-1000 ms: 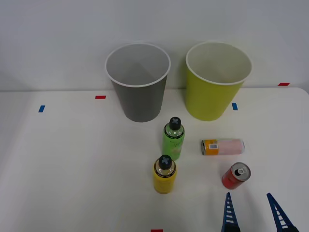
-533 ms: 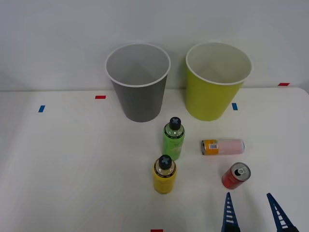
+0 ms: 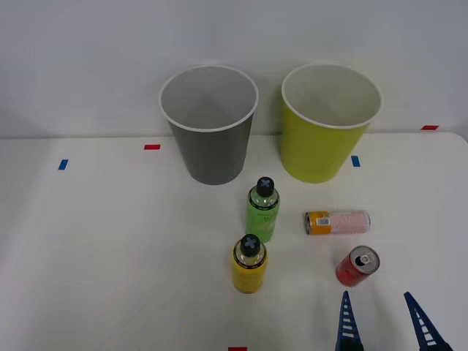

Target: Put cans in the gray bin, plastic bottles in the light green bin

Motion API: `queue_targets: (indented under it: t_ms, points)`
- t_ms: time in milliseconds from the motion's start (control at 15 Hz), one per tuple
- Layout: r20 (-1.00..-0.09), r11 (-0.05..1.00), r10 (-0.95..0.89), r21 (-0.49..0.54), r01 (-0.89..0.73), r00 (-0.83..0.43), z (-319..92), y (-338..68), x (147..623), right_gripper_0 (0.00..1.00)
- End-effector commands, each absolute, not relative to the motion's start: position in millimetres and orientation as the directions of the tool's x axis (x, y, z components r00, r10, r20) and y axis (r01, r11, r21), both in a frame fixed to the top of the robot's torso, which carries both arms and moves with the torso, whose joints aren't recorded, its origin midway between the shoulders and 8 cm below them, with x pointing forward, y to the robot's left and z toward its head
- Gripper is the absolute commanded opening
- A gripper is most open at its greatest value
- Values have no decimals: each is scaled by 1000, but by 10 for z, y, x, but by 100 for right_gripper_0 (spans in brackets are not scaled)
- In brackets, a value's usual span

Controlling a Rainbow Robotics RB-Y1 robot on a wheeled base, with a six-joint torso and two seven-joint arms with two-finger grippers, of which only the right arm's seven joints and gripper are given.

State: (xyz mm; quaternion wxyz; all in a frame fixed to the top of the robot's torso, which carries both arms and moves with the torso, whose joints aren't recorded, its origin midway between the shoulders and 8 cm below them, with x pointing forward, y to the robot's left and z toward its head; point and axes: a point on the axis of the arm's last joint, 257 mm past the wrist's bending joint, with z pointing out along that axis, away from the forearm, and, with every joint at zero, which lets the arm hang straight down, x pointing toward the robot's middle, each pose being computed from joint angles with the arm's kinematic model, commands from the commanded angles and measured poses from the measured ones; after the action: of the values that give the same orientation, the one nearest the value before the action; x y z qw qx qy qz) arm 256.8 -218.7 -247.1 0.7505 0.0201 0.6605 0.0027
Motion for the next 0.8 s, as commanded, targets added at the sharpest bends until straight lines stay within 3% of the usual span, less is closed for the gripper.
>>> queue_targets:
  t_ms: [67, 600, 667, 800]
  points:
    - [-996, 1000, 21, 21, 3, 89, -2668, -2168, 2517, 91]
    - [-989, 1000, 1, -2, -19, 145, -2488, -2142, 2557, 91]
    - [-990, 999, -5, -10, -33, 142, -2496, -2123, 2566, 100]
    - [-989, 999, -11, -18, -44, 146, -2487, -2112, 2584, 100]
